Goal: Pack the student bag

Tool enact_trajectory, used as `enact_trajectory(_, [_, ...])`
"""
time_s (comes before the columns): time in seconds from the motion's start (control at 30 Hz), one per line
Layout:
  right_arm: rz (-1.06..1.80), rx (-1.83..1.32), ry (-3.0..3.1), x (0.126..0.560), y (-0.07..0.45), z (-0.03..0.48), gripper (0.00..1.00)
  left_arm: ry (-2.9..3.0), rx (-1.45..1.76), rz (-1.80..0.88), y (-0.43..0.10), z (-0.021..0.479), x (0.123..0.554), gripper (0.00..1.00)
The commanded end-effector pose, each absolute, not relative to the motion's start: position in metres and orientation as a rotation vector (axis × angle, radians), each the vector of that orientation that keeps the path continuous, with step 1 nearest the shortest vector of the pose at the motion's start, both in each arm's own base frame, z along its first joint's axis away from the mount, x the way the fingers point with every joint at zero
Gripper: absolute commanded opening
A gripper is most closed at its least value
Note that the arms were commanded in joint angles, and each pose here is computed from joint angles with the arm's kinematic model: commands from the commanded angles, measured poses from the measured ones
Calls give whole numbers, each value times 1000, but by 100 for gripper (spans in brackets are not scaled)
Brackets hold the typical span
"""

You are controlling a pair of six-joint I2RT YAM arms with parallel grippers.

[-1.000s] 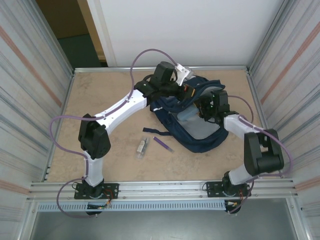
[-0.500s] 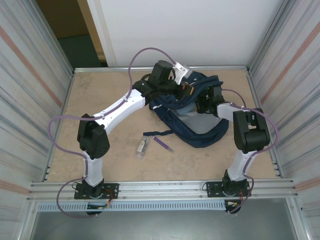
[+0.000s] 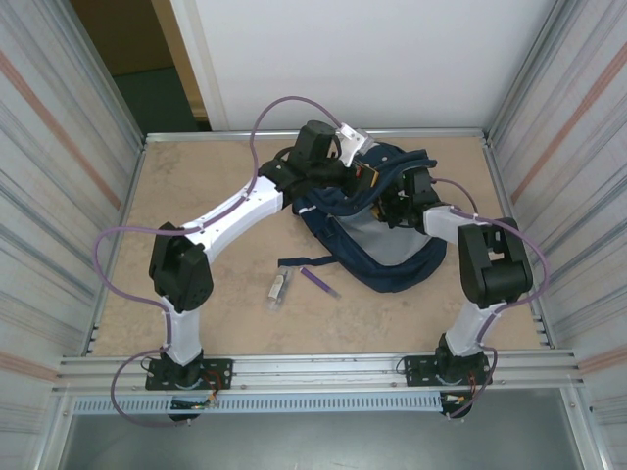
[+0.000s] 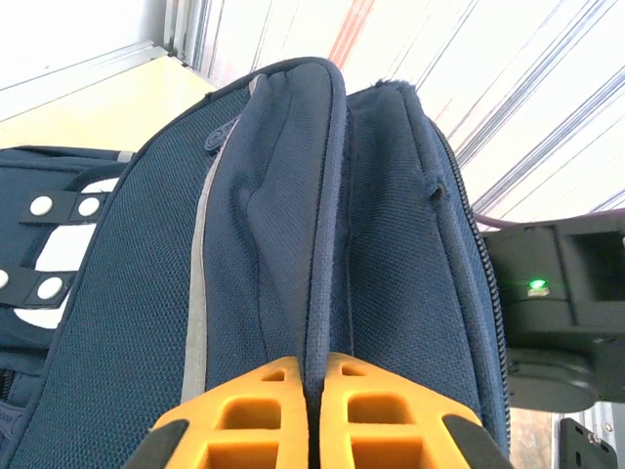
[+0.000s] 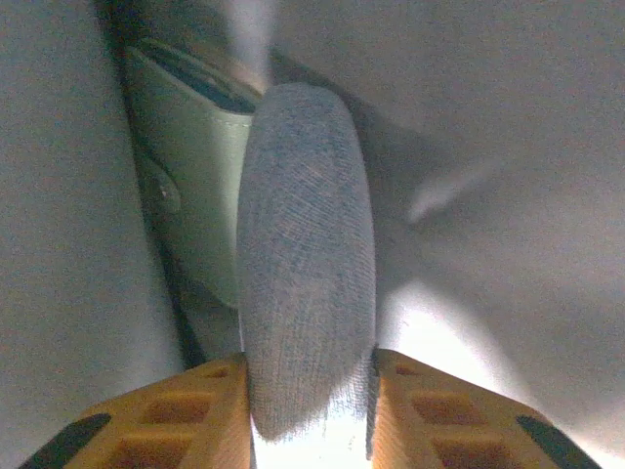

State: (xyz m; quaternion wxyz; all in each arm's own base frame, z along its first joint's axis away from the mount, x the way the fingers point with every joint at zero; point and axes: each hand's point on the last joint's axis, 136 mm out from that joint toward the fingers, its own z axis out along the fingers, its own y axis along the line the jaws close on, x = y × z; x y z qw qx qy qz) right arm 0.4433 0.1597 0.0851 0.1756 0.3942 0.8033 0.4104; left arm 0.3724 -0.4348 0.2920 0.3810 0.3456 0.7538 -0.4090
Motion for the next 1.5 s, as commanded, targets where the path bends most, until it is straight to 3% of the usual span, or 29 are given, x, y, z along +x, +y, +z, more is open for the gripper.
enact_trajectory(0.0, [1146,1192,2219,461,160,69,27,1657,899,-1143,-436,374,357,0])
enact_trajectory(0.13, [1176,1217,2140,481,158,56,28,1666,900,-1139,-434,371,355,0])
enact_trajectory(0.23, [1236,1224,2148,487,164,50,42,1685,894,-1126,-432,364,357,0])
enact_trajectory(0.4, [1116,1209,2272,460,157,52,54,1748,866,-1041,-421,337,373,0])
enact_trajectory(0.67, [1050,1021,2413,416,139,99,70,1855,773,-966,-394,282,405,0])
enact_trajectory(0.87, [958,925,2469,365,118,116,70,1901,791,-963,-391,260,399,0])
enact_trajectory(1.03, [775,664,2566,301,111,122,69,1951,774,-955,-387,245,398,0])
enact_trajectory(1.13, [653,535,2620,262,110,122,68,2021,739,-998,-386,234,393,24])
enact_trajectory(1.23, [626,472,2592,235,110,126,68,2119,693,-1006,-378,225,383,29])
enact_trajectory(1.37, [629,342,2596,209,118,132,65,2255,553,-1003,-353,218,360,52])
enact_trajectory(1.47, [622,175,2606,202,134,139,65,2354,479,-985,-330,205,331,58])
